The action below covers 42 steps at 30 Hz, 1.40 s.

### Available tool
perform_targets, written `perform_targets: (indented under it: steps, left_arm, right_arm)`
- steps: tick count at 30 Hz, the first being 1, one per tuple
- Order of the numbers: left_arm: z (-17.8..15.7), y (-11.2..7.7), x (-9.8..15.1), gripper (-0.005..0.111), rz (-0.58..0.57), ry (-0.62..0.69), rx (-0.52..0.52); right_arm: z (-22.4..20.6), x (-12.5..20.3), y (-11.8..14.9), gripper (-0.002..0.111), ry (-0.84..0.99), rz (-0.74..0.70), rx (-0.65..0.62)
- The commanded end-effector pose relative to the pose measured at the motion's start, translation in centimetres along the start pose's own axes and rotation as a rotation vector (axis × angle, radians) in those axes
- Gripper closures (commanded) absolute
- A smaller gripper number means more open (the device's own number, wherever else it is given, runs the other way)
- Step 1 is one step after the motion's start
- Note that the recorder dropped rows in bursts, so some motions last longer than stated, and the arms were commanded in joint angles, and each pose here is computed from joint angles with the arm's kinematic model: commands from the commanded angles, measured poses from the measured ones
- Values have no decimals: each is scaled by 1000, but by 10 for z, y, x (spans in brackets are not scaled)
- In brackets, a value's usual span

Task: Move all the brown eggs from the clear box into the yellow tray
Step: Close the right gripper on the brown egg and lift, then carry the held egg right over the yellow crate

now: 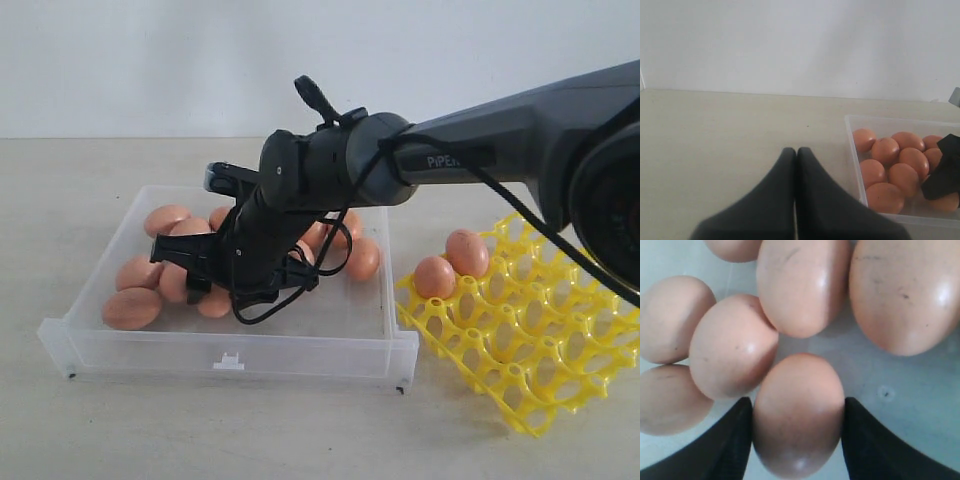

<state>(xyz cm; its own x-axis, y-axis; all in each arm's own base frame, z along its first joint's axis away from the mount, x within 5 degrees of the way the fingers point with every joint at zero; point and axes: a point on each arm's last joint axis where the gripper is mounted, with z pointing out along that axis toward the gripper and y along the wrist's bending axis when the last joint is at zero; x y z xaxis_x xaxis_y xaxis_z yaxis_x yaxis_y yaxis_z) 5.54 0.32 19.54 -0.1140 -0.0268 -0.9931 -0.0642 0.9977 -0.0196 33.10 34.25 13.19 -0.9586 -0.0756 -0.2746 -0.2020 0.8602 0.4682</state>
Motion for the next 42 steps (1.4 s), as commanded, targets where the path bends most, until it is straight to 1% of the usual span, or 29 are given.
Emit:
perform_targets:
  steps: [1,3,7,8,11,16,19,22,25,28,31,36,42]
  left_arm:
    - [0,0,1,111,4,0,-1]
    - [0,0,1,111,4,0,-1]
    - [0,0,1,111,4,0,-1]
    - [0,0,1,111,4,0,-1]
    - [0,0,1,111,4,0,-1]
    - [0,0,1,111,4,0,-1]
    - [0,0,1,111,4,0,-1]
    - [0,0,1,111,4,0,-1]
    - [0,0,1,111,4,0,-1]
    - [0,0,1,111,4,0,-1]
    - [0,0,1,111,4,0,-1]
    - [0,0,1,111,4,0,-1]
    - [0,0,1,111,4,0,-1]
  right_arm:
    - [-16,-4,7,67,-43,-209,23]
    - [-25,-8,11,69,-79,-307,30]
    - [-39,-14,17,89,-136,-427,36]
    - [-42,-15,18,92,-147,-450,34]
    - [-46,-14,24,92,-168,-532,27]
    - [-57,-15,27,92,-210,-591,34]
    - [-70,-11,24,92,-291,-629,32]
    - [-93,-3,19,92,-423,-625,17]
    - [-116,8,6,92,-533,-661,28]
    - [-139,19,-13,92,-633,-726,76]
    - [-161,24,-38,92,-727,-701,135]
    - [-181,32,-92,92,-712,-617,248]
    - [-190,43,-144,92,-656,-528,362]
